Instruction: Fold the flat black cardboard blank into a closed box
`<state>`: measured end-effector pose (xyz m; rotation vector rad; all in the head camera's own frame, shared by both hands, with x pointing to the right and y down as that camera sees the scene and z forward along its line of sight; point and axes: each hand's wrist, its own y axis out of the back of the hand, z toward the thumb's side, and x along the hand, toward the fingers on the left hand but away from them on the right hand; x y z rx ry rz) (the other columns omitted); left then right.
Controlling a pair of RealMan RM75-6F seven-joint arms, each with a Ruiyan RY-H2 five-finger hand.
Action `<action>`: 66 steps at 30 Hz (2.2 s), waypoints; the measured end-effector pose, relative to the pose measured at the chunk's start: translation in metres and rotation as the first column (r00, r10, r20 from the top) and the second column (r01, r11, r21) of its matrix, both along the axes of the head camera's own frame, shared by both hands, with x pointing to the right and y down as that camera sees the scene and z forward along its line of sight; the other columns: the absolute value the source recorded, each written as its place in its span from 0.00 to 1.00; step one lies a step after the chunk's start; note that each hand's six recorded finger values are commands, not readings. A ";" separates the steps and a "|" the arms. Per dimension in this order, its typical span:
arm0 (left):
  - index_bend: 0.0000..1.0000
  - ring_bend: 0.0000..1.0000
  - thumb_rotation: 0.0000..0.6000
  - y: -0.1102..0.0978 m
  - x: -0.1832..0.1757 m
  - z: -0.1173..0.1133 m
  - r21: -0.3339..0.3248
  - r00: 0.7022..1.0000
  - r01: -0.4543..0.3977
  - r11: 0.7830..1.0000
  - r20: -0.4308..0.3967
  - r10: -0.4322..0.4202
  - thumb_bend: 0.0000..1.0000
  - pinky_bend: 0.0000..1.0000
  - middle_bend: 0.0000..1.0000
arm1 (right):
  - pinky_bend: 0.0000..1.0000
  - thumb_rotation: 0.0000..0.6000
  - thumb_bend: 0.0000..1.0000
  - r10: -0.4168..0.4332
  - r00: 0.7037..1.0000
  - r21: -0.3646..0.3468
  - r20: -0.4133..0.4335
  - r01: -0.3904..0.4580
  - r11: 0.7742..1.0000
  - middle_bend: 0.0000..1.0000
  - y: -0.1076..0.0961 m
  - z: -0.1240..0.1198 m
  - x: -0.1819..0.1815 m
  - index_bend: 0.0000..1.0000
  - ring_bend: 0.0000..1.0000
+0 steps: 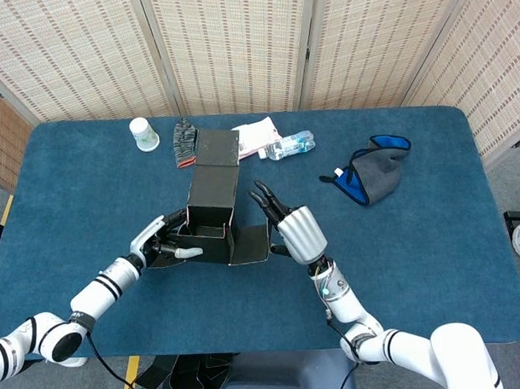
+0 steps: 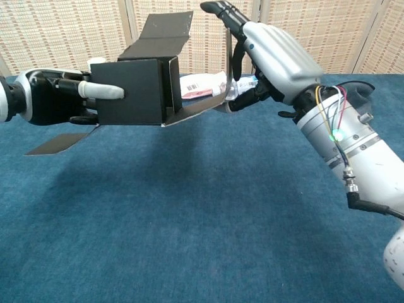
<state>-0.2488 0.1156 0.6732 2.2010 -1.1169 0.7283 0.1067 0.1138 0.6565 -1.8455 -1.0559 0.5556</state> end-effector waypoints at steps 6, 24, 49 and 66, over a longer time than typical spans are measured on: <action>0.23 0.67 1.00 0.007 0.007 0.004 0.017 0.999 -0.037 0.999 0.009 0.037 0.09 0.93 0.25 | 0.98 1.00 0.00 -0.025 1.000 0.028 0.003 0.025 0.999 0.00 -0.004 -0.003 -0.010 0.00 0.60; 0.23 0.67 1.00 0.025 0.017 0.025 0.098 0.989 -0.129 0.987 0.080 0.122 0.09 0.93 0.25 | 1.00 1.00 0.00 -0.185 0.977 0.036 -0.105 0.190 0.981 0.04 0.005 0.011 -0.031 0.00 0.63; 0.19 0.67 1.00 0.058 0.003 0.079 0.125 0.956 -0.263 0.957 0.169 0.240 0.09 0.93 0.20 | 1.00 1.00 0.00 -0.411 0.874 -0.006 -0.259 0.424 0.906 0.11 0.030 0.056 -0.043 0.00 0.67; 0.18 0.67 1.00 0.059 -0.004 0.087 0.151 0.952 -0.278 0.949 0.173 0.252 0.09 0.93 0.19 | 1.00 1.00 0.00 -0.461 0.846 -0.001 -0.269 0.478 0.878 0.13 0.031 0.063 -0.061 0.05 0.69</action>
